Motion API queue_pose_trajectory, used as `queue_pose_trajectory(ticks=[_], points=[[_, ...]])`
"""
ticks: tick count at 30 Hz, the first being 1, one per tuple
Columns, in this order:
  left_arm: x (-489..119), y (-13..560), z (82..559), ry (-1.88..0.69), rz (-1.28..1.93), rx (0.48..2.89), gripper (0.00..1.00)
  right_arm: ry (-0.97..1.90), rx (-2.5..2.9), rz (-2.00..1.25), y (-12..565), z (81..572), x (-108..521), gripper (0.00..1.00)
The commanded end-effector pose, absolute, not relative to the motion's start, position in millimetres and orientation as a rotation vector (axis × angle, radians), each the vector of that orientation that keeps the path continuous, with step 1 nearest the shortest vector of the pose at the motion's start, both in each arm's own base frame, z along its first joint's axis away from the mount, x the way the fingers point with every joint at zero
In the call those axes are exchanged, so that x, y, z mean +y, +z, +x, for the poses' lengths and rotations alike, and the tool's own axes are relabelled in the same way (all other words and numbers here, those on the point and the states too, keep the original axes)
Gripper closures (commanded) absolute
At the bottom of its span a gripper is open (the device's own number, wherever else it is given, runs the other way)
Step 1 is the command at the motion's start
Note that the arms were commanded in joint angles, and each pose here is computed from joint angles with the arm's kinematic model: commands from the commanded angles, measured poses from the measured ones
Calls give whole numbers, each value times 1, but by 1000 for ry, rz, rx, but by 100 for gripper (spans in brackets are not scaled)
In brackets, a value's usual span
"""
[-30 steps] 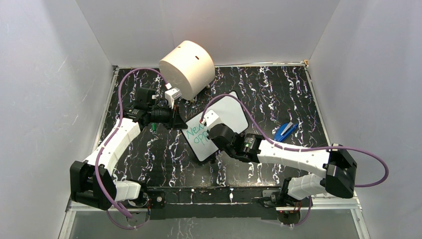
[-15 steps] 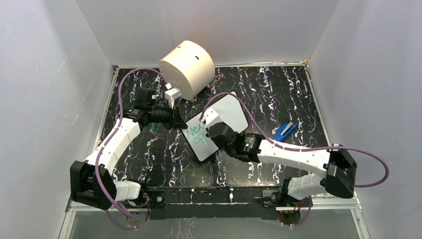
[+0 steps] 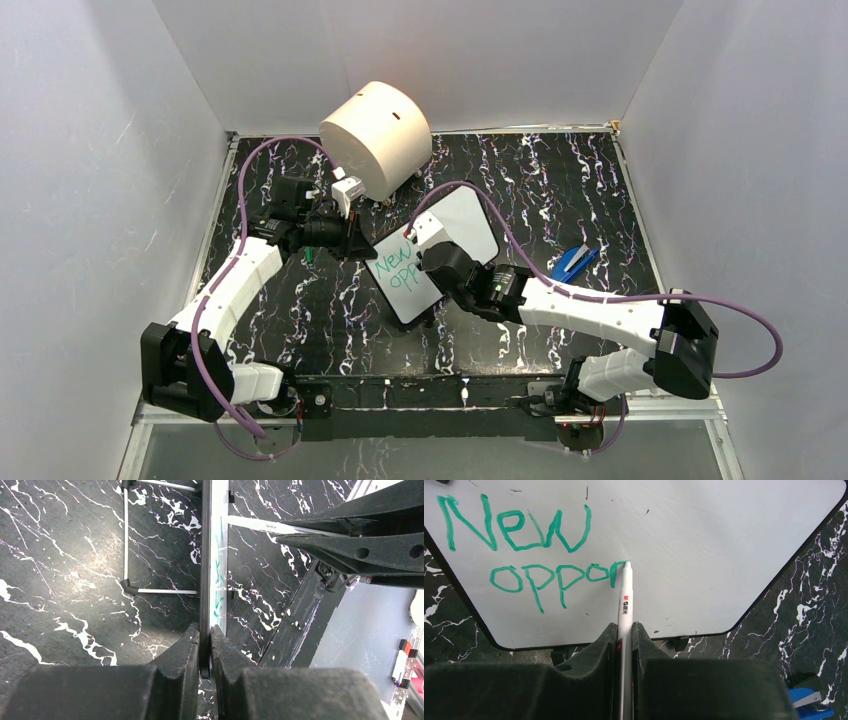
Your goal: Write a sentence on the whiteboard
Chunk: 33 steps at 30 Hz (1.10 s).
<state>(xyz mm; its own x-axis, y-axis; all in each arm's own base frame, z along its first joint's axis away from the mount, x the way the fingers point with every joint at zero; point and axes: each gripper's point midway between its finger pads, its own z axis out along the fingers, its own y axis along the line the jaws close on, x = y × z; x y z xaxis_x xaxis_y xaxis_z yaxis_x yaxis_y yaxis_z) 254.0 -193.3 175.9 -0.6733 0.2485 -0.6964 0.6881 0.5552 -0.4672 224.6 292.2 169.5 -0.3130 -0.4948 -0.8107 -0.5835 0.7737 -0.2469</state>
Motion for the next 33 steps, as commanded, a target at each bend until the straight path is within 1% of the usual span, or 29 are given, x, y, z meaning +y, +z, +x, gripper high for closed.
queue_pose_trajectory(ticks=[1, 12, 21, 33], points=[[-182, 162, 256, -913, 759, 2275, 100, 172, 1920, -722, 201, 233, 298, 100], [-182, 162, 256, -910, 757, 2277, 100, 230, 1883, -757, 212, 225, 296, 100], [-181, 162, 256, -909, 757, 2275, 100, 188, 1919, -767, 197, 224, 283, 100], [-181, 161, 256, -911, 756, 2280, 100, 218, 1901, -771, 197, 226, 289, 100]])
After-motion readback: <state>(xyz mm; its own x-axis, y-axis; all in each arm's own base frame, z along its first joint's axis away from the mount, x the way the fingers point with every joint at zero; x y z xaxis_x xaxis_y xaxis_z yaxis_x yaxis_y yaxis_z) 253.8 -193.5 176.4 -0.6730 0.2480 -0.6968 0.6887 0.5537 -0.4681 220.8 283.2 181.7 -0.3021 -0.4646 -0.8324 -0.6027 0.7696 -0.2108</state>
